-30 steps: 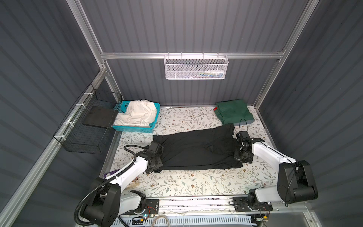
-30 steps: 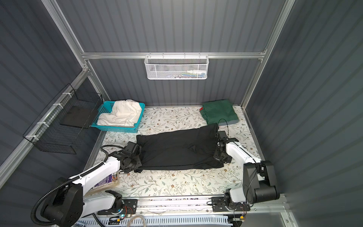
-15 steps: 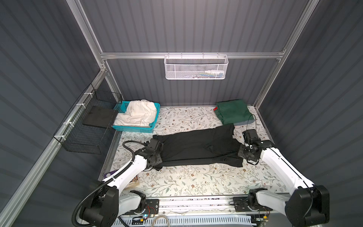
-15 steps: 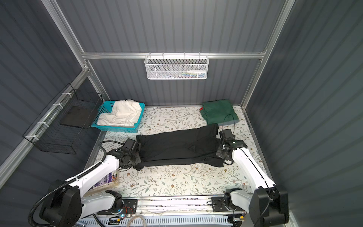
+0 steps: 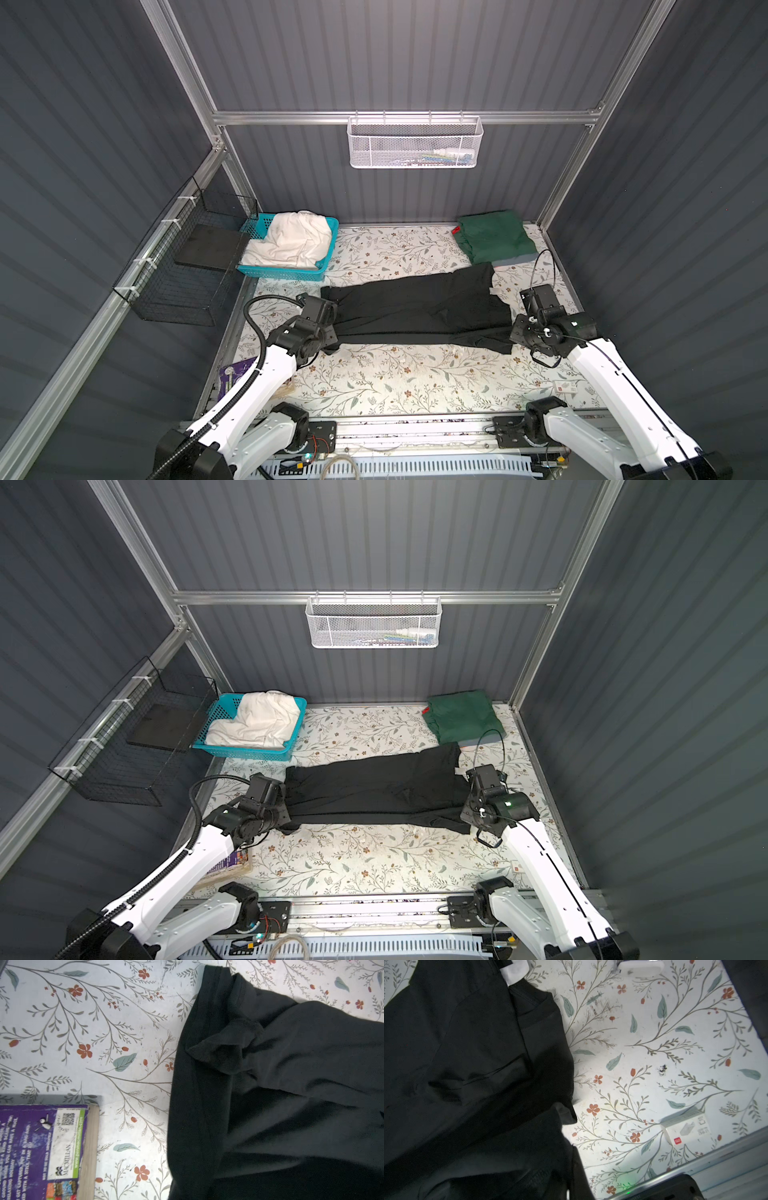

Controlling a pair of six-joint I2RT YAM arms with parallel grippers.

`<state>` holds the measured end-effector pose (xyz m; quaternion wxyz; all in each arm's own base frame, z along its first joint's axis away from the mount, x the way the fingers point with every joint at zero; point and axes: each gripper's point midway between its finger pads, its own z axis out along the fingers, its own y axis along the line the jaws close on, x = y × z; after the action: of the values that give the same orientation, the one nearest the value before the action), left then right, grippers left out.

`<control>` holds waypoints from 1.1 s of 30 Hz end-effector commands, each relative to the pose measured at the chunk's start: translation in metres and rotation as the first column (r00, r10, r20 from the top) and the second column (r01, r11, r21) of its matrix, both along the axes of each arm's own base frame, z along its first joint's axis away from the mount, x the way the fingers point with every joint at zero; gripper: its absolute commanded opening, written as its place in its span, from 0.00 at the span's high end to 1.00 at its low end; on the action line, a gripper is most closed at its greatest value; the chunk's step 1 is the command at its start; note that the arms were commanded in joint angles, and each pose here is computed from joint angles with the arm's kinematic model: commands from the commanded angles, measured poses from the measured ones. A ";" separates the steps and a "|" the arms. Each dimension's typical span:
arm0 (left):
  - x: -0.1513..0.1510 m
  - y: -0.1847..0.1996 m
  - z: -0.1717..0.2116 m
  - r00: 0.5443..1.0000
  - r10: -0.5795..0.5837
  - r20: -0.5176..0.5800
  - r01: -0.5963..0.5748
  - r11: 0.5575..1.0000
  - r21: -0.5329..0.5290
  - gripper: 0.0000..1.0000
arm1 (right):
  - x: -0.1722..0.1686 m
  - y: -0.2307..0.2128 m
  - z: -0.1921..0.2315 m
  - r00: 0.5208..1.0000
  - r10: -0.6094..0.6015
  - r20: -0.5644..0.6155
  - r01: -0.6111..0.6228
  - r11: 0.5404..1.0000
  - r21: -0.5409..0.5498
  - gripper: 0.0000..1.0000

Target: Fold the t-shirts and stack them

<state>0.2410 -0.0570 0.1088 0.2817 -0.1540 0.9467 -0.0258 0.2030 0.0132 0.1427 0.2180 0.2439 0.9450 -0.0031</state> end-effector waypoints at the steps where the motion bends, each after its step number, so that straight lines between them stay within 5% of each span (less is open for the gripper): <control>1: -0.009 0.006 -0.005 0.999 -0.017 -0.032 0.018 0.999 0.040 0.99 | -0.009 -0.005 0.006 0.999 -0.035 0.003 0.035 0.999 -0.020 1.00; 9: -0.011 0.006 -0.012 0.998 -0.027 -0.055 0.029 0.998 0.047 0.95 | -0.007 -0.003 0.009 1.000 -0.022 0.013 0.022 0.999 -0.028 1.00; 11: -0.011 0.006 -0.013 0.998 -0.026 -0.059 0.029 0.998 0.049 0.83 | -0.004 -0.002 0.010 1.000 -0.019 0.015 0.020 0.999 -0.029 1.00; 14: -0.012 0.004 -0.017 0.997 -0.030 -0.071 0.033 0.999 0.039 0.82 | -0.001 -0.004 0.014 0.999 -0.022 0.023 0.023 0.999 -0.044 1.00; 16: -0.013 0.004 -0.018 0.996 -0.031 -0.078 0.034 0.999 0.040 0.83 | -0.001 -0.009 0.018 0.999 -0.031 0.030 0.033 0.997 -0.067 1.00; 19: -0.012 0.005 -0.017 0.997 -0.024 -0.069 0.027 0.999 0.038 1.00 | 0.000 -0.015 0.025 0.998 -0.042 0.051 0.046 0.995 -0.089 1.00; 25: -0.016 0.006 -0.018 0.999 -0.005 -0.053 0.006 1.000 0.021 1.00 | 0.000 -0.019 0.028 0.998 -0.048 0.041 0.052 0.993 -0.106 1.00; 33: -0.001 0.025 0.016 0.999 0.008 0.037 -0.014 0.988 0.151 1.00 | -0.001 -0.032 0.036 0.994 -0.086 0.066 0.094 0.988 -0.125 1.00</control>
<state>0.2331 -0.0466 0.1016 0.2788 -0.1423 0.9497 0.0022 0.2039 -0.0048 0.1652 0.2455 0.2658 0.9314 -0.0399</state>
